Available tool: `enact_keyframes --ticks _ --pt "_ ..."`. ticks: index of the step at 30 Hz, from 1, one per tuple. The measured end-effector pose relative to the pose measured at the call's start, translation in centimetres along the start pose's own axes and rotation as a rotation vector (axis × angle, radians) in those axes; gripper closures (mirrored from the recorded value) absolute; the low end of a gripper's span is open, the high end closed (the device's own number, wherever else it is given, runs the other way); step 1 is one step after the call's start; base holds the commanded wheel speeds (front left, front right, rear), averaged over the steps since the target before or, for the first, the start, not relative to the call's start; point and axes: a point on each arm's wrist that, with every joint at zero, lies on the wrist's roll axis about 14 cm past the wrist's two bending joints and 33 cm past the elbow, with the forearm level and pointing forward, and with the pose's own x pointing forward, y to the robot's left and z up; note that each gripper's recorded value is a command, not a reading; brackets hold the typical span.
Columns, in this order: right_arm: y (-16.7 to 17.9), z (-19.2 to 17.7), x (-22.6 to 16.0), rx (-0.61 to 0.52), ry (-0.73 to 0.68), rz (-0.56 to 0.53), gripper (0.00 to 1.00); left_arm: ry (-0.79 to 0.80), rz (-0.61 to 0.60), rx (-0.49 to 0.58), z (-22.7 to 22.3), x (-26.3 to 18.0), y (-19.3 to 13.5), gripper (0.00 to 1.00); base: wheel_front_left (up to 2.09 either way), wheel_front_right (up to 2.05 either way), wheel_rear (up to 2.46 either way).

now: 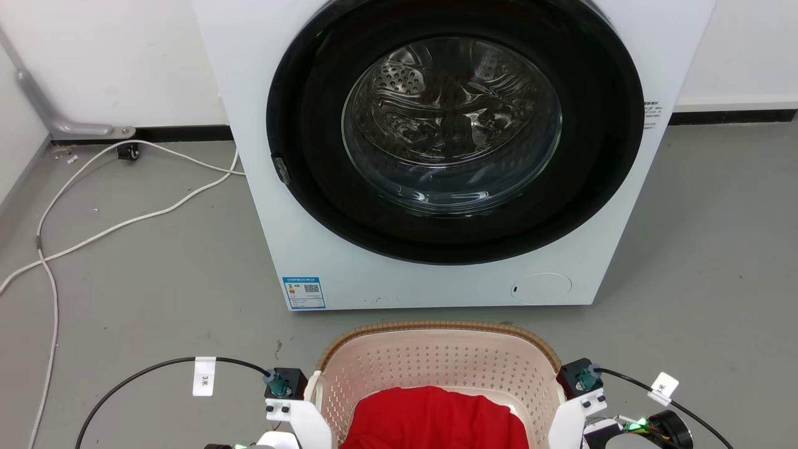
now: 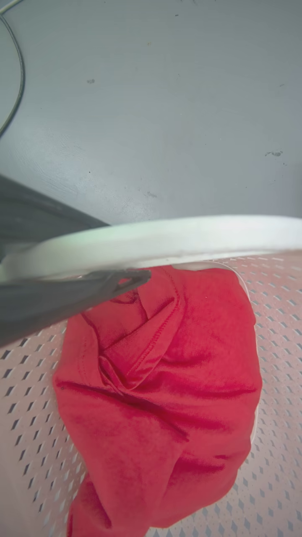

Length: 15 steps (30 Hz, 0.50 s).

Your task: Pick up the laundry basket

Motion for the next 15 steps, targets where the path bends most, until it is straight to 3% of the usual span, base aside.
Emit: enact_keyframes --ticks 15 --pt "0.0 -0.05 -0.06 -0.012 -0.003 0.002 1.0 -0.001 0.0 -0.002 -0.08 -0.07 -0.02 1.0 0.0 0.0 0.0"
